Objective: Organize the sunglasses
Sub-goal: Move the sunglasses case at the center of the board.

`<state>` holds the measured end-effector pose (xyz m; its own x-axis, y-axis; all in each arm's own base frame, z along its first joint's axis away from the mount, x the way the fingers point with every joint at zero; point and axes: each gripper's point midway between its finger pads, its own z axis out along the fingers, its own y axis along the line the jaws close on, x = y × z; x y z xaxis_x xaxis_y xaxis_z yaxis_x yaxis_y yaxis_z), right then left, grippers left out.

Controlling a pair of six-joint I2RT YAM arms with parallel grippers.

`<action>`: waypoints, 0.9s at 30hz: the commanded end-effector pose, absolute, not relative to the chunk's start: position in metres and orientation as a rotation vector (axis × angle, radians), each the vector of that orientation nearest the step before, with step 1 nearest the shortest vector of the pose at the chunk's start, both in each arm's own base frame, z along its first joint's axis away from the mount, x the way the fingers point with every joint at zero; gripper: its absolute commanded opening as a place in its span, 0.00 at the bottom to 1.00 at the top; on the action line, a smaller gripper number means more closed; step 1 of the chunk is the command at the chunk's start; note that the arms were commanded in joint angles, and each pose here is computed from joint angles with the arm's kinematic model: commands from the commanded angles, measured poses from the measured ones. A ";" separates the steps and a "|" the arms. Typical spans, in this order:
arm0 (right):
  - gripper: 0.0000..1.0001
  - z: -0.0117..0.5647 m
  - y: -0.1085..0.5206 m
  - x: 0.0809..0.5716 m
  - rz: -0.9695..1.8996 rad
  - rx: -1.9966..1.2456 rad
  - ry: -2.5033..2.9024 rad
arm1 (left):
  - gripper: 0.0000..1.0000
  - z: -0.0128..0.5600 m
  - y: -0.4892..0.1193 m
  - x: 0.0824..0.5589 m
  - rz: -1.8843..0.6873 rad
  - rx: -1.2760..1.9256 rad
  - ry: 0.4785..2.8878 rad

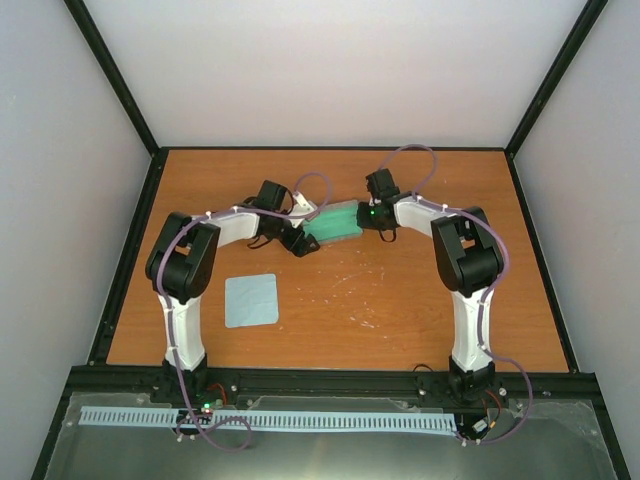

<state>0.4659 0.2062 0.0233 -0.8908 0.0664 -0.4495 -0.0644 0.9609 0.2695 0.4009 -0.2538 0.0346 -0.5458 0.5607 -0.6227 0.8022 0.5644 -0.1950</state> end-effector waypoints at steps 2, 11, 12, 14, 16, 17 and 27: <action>0.30 0.023 0.224 0.451 0.451 -0.065 2.653 | 0.96 0.059 -0.279 0.382 -0.716 1.160 2.194; 0.50 0.054 0.205 0.417 0.436 -0.042 2.610 | 0.99 0.082 -0.258 0.403 -0.478 1.070 2.129; 0.52 0.061 0.203 0.415 0.432 -0.041 2.598 | 1.00 0.084 -0.256 0.406 -0.456 1.058 2.124; 0.52 0.070 0.199 0.413 0.420 -0.046 2.579 | 0.99 0.088 -0.252 0.408 -0.431 1.036 2.116; 0.52 0.074 0.197 0.411 0.401 -0.053 2.575 | 1.00 0.090 -0.251 0.410 -0.417 1.025 2.109; 0.52 0.076 0.195 0.411 0.389 -0.052 2.575 | 0.99 0.091 -0.249 0.411 -0.410 1.015 2.112; 0.49 0.118 0.233 0.366 0.375 -0.294 2.459 | 0.78 0.141 -0.205 0.408 -0.348 0.943 2.034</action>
